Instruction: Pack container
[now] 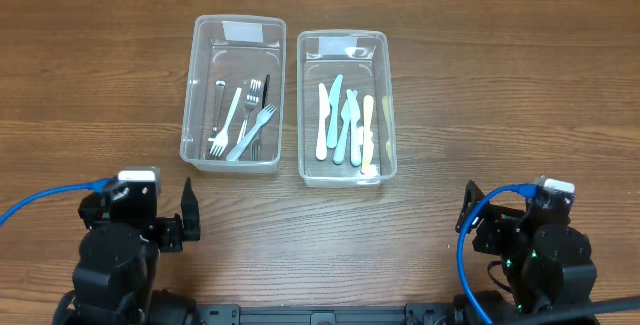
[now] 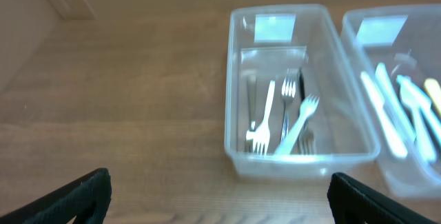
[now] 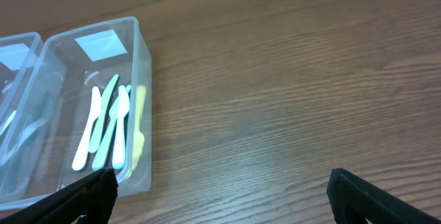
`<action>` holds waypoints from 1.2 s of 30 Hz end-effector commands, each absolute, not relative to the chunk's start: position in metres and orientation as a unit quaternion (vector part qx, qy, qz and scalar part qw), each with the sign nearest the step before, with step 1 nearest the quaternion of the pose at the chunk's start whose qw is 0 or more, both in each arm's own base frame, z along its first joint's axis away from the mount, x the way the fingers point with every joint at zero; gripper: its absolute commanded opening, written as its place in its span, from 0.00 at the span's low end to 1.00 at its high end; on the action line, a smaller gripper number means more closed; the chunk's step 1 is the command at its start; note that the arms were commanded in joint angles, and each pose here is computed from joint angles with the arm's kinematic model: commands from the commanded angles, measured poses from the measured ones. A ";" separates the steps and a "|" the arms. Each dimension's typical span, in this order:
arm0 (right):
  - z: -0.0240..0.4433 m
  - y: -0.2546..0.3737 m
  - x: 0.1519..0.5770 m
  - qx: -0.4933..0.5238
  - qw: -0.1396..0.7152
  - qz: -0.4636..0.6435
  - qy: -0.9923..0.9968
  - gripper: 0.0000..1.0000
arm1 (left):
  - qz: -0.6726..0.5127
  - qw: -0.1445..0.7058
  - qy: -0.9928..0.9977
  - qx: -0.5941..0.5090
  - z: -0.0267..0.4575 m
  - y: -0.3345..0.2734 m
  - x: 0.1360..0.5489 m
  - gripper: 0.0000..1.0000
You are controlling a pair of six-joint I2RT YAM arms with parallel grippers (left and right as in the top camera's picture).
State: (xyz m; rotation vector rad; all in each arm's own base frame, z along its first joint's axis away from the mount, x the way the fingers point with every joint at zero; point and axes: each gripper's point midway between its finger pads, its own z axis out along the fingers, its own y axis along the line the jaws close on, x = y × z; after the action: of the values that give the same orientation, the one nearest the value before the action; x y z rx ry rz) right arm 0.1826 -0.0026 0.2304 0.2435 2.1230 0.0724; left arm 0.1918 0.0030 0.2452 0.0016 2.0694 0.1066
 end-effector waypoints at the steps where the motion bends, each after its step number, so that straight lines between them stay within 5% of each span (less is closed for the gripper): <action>1: 0.226 -0.005 0.181 0.105 0.476 0.024 0.873 1.00 | 0.059 0.485 0.872 0.013 0.231 0.006 0.185 1.00; 14: 0.225 -0.005 0.178 0.105 0.475 0.024 0.873 1.00 | 0.069 0.440 0.895 0.022 0.211 0.009 0.170 1.00; 21: 0.242 0.001 0.152 0.092 0.585 0.077 0.802 1.00 | 0.069 0.440 0.895 0.022 0.211 0.009 0.170 1.00; 32: 0.235 0.017 0.237 0.078 0.757 0.131 0.636 1.00 | 0.069 0.440 0.895 0.022 0.211 0.009 0.170 1.00; 36: 0.203 0.018 0.244 0.061 0.738 0.104 0.664 1.00 | 0.069 0.440 0.895 0.022 0.211 0.009 0.170 1.00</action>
State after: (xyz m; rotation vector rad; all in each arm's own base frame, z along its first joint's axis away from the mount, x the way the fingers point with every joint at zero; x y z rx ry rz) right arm 0.2420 0.0177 0.2198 0.1693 1.4076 0.2781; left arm 0.1707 0.0081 0.2103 0.0356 2.2307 0.1517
